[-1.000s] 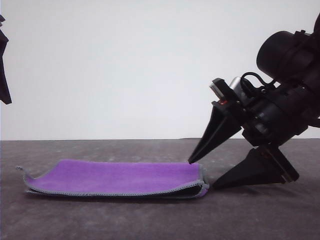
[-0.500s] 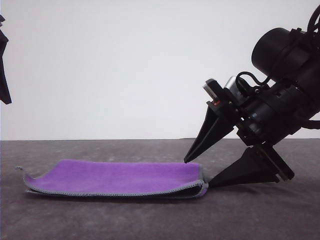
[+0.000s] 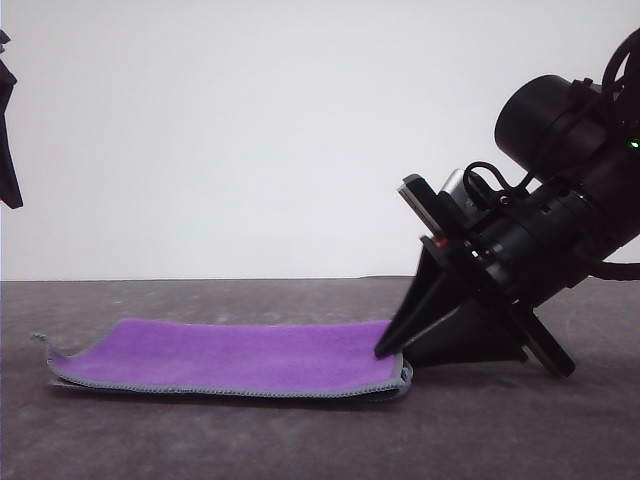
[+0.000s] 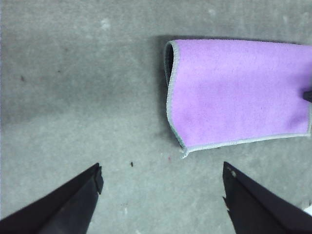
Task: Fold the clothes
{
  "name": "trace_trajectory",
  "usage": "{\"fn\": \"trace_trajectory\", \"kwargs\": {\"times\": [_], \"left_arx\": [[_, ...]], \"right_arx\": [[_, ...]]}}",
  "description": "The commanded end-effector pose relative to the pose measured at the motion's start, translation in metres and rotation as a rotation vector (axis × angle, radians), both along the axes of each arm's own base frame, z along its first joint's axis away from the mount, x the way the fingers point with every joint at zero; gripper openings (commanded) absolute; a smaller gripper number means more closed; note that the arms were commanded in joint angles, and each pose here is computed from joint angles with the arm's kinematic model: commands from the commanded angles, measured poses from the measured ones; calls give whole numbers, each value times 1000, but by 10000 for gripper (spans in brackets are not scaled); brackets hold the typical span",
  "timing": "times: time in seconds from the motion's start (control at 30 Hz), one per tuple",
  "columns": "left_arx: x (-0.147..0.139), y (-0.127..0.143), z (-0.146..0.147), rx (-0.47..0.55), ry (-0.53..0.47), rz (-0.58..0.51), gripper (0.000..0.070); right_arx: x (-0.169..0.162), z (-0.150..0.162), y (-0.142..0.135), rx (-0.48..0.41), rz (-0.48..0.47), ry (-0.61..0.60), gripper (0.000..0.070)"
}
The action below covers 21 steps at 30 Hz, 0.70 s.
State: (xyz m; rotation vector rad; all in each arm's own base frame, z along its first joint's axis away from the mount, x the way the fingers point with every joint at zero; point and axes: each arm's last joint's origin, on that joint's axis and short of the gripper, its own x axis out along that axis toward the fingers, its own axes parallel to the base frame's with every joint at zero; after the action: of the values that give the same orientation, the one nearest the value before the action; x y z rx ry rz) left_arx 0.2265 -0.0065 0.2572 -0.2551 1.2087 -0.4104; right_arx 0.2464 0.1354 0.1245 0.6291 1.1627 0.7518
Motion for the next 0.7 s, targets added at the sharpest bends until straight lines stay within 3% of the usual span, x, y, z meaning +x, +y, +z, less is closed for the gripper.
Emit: {"fn": "trace_trajectory", "kwargs": {"times": [0.0, 0.1, 0.33, 0.67], "left_arx": [[2, 0, 1, -1, -3, -1, 472], [2, 0, 1, -1, -5, -1, 472], [3, 0, 1, -2, -8, 0, 472], [4, 0, 2, -7, -14, 16, 472]], "right_arx": [[0, -5, 2, -6, 6, 17, 0], [0, -4, 2, 5, 16, 12, 0], [6, 11, 18, 134, 87, -43, 0], [22, 38, 75, 187, 207, -104, 0]]}}
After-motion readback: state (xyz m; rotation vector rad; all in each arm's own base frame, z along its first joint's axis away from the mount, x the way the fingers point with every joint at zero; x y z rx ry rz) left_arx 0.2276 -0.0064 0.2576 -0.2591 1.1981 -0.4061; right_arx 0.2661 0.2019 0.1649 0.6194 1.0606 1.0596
